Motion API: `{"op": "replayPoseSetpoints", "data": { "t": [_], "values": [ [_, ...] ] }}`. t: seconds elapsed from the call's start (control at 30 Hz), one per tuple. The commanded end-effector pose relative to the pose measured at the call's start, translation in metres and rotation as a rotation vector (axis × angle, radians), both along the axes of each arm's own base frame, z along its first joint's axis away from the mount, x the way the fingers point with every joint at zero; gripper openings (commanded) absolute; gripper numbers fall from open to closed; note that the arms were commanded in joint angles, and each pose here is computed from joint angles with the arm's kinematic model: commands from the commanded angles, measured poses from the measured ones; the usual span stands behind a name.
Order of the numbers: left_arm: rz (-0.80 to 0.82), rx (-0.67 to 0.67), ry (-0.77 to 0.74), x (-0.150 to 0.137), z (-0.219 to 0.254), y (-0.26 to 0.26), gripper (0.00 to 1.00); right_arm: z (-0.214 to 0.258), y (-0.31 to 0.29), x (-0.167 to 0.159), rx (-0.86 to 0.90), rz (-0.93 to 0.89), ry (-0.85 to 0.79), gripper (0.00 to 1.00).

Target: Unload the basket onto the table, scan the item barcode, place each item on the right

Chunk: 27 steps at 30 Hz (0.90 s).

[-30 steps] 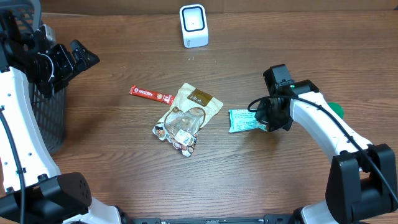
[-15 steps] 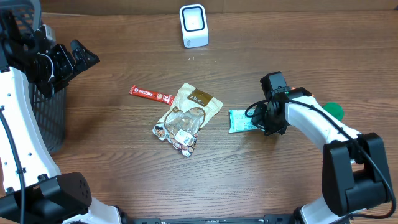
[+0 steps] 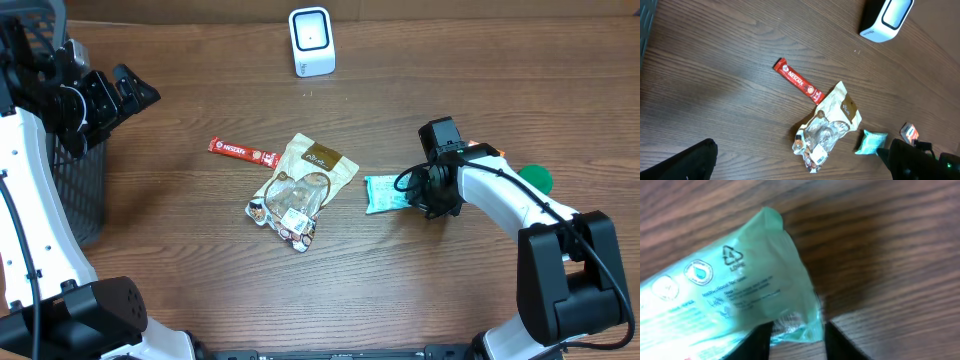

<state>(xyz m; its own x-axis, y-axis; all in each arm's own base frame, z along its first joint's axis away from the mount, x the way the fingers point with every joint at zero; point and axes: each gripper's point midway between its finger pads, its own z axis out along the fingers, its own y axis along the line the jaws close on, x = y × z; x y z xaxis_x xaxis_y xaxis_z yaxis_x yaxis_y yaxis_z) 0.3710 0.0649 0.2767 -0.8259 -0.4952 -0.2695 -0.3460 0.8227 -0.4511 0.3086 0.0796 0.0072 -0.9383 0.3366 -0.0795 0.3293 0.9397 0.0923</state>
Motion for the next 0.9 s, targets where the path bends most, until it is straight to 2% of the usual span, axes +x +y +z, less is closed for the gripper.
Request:
{"op": "replayPoseSetpoints", "data": {
  "t": [0.0, 0.13, 0.37, 0.47, 0.6, 0.87],
  "values": [
    [-0.001, -0.004, 0.004, 0.001, -0.001, -0.002, 1.0, -0.019, -0.002, -0.015, -0.01, 0.021, 0.065, 0.47],
    [-0.001, -0.004, 0.004, 0.001, -0.001, -0.002, 1.0, -0.012, 0.0, -0.01, -0.008, 0.05, 0.059, 0.52],
    [-0.001, -0.004, 0.004, 0.001, -0.001, -0.002, 1.0, 0.033, 0.012, 0.005, 0.031, 0.144, 0.043, 0.52],
    [-0.001, -0.004, 0.004, 0.001, -0.001, -0.002, 1.0, 0.037, 0.024, 0.006, 0.087, 0.187, 0.033, 0.52],
    [-0.001, -0.004, 0.003, 0.001, -0.001, -0.002, 1.0, 0.034, 0.025, 0.002, 0.098, 0.182, 0.046, 0.32],
    [-0.001, -0.004, 0.004, 0.001, -0.001, -0.002, 1.0, 0.011, 0.023, -0.005, 0.099, 0.179, 0.04, 0.3]
  ]
}}
